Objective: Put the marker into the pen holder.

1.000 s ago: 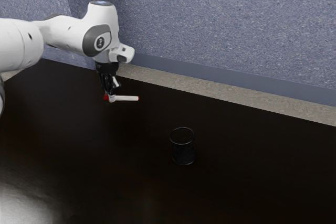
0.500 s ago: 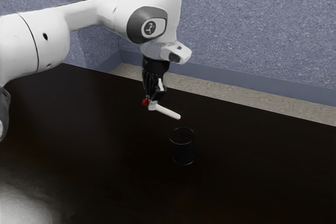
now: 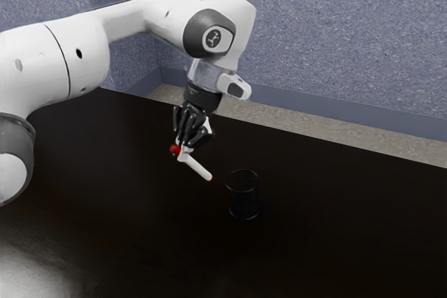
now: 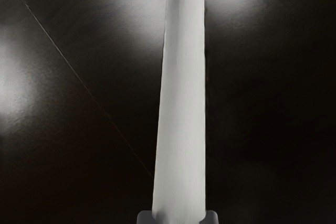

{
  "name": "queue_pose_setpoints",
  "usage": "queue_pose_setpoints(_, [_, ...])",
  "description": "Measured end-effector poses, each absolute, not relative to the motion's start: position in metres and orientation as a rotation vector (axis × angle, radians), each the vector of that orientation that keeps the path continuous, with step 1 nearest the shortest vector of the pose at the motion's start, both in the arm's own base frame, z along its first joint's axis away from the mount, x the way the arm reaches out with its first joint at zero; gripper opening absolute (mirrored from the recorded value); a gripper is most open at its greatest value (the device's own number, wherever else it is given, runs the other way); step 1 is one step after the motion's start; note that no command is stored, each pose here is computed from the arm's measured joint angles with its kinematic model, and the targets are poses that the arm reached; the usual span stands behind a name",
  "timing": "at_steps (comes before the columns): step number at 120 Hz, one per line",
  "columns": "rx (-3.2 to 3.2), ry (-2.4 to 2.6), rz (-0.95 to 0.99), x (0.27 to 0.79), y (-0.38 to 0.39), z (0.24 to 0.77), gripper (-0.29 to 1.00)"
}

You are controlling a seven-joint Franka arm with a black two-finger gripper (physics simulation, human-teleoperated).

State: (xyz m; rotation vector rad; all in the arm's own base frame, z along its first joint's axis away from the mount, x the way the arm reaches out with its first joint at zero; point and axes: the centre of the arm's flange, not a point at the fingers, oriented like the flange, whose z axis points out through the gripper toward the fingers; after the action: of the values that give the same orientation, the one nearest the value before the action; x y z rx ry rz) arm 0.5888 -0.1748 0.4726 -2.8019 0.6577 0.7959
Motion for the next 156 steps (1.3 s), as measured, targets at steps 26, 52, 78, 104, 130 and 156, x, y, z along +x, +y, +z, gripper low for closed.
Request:
queue_pose_setpoints(26, [-2.829, 0.571, 0.717, 0.622, -0.167, 0.457, -0.08])
queue_pose_setpoints(52, [-2.836, 0.565, 0.641, 0.633, -0.183, 0.450, -0.08])
queue_pose_setpoints(78, [-2.838, 0.561, 0.612, 0.636, -0.193, 0.443, -0.08])
queue_pose_setpoints(104, [-2.836, 0.569, 0.618, 0.638, -0.204, 0.426, -0.08])
queue_pose_setpoints(130, [-2.841, 0.559, 0.603, 0.646, -0.205, 0.408, -0.08])
queue_pose_setpoints(156, [-2.857, 0.560, 0.547, 0.657, -0.208, 0.389, -0.08])
